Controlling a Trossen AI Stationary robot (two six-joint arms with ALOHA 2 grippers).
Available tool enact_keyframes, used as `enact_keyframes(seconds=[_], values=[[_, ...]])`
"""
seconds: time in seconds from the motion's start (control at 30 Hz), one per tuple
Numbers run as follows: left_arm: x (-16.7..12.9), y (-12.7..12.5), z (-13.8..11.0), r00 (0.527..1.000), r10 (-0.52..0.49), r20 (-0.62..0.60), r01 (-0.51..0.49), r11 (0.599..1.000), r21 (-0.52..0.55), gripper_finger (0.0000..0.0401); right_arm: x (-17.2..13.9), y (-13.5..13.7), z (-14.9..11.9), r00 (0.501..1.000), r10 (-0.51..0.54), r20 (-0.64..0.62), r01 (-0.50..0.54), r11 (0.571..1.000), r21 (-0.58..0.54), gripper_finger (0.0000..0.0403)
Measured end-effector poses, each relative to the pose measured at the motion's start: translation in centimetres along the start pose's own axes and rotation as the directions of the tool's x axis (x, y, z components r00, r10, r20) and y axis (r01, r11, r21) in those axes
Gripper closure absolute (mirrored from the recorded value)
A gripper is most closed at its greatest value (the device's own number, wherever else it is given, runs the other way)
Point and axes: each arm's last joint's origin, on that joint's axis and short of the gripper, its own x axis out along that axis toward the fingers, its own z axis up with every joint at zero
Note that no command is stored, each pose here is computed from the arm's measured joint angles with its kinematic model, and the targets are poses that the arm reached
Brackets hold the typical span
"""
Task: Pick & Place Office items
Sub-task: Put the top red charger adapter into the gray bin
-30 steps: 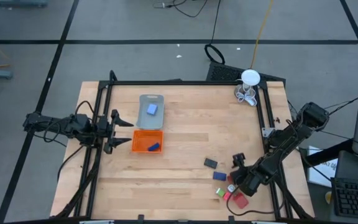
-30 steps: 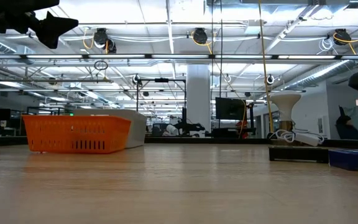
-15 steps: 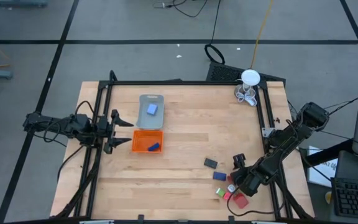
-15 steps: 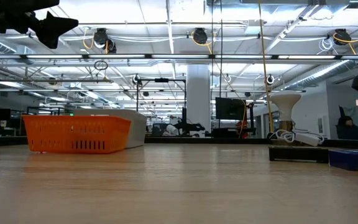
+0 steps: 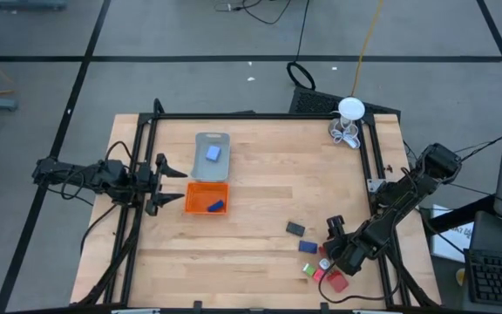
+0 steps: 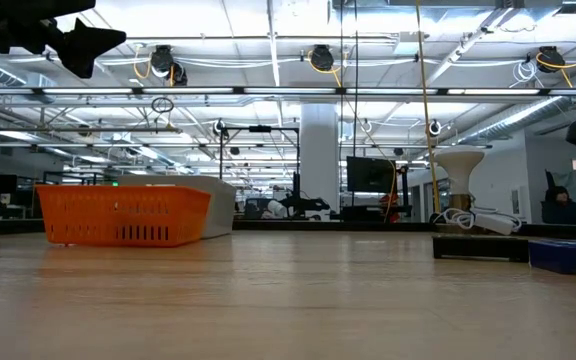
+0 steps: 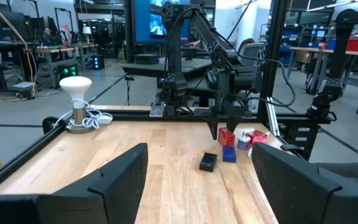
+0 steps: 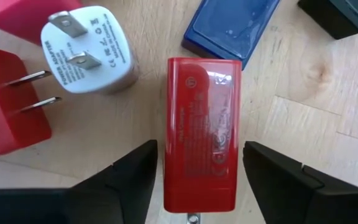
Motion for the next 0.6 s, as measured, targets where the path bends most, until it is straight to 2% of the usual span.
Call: enact_keyframes(seconds=[0.6], values=[[0.00,0.01,0.00,1.000,0.001,0.000,-0.001,1.000,0.000,0.0109,-0.02,0.01,0.01,1.000,0.000,0.000,0.000,1.000,-0.001,0.0244]])
